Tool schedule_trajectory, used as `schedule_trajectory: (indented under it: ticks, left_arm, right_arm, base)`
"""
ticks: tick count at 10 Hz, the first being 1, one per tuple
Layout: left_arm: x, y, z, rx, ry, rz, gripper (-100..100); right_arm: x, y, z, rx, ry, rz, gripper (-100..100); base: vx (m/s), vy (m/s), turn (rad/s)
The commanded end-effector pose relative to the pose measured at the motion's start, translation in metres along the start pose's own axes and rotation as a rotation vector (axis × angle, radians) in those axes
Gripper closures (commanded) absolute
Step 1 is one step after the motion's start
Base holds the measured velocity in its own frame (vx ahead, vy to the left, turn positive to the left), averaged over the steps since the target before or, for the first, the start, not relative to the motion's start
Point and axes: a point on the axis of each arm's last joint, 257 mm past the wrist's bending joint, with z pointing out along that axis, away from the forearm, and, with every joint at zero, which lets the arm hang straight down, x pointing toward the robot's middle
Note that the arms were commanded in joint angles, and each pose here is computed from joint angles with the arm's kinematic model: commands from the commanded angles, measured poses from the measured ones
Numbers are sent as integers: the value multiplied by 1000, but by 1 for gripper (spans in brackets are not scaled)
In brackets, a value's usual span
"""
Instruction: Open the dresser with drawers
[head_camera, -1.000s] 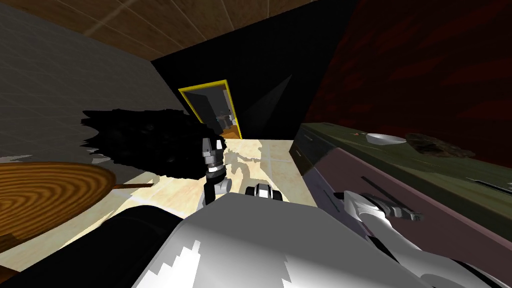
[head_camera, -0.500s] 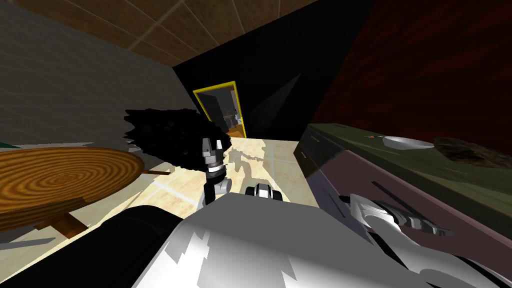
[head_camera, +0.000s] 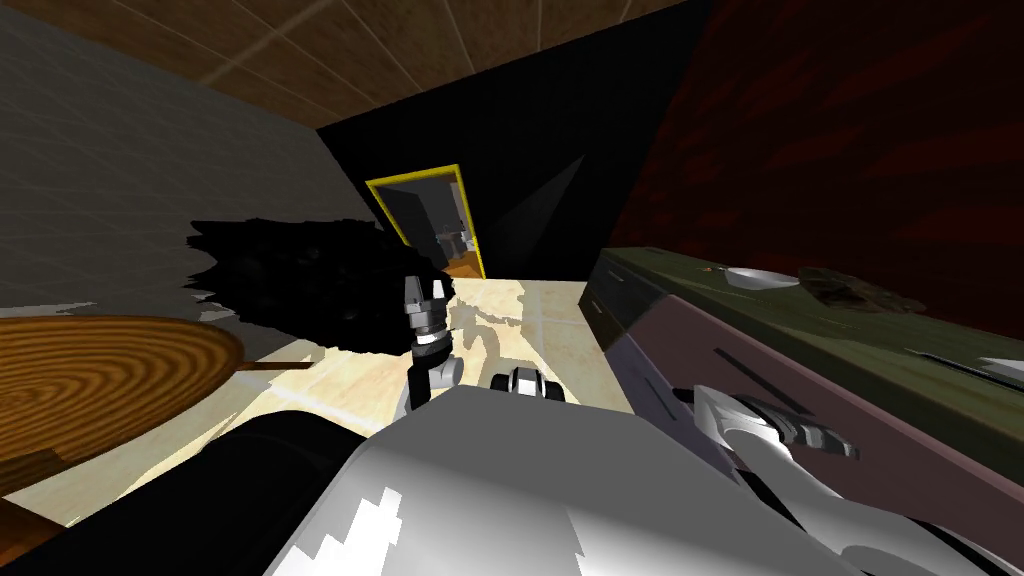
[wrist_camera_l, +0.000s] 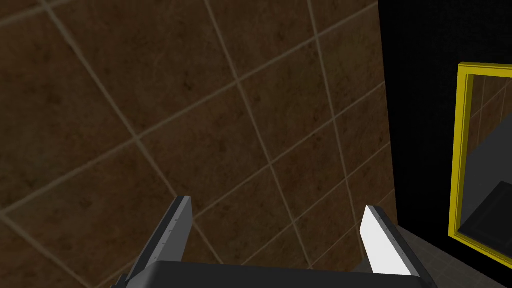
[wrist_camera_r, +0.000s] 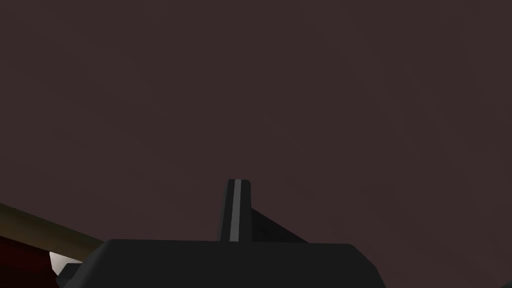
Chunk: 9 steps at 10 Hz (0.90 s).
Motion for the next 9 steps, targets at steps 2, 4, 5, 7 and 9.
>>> schedule_trajectory:
  ticks: [2, 4, 5, 7, 9]
  left_arm:
    - [0, 0, 0, 0, 0, 0, 0]
    - [0, 0, 0, 0, 0, 0, 0]
    - [0, 0, 0, 0, 0, 0, 0]
    - [0, 0, 0, 0, 0, 0, 0]
    - [0, 0, 0, 0, 0, 0, 0]
  right_arm:
    - [-31, 44, -26, -104, -89, -20, 100]
    - [-39, 54, -35, -129, -112, -24, 100]
    - [-43, 62, -43, -149, -129, -36, 100]
    - [-56, 79, -62, -194, -173, -46, 100]
    - [-70, 67, -49, -182, -175, -44, -100]
  base:
    - [163, 22, -328]
    - [109, 29, -237]
    - [84, 24, -229]
    - [110, 36, -406]
    - [36, 35, -26]
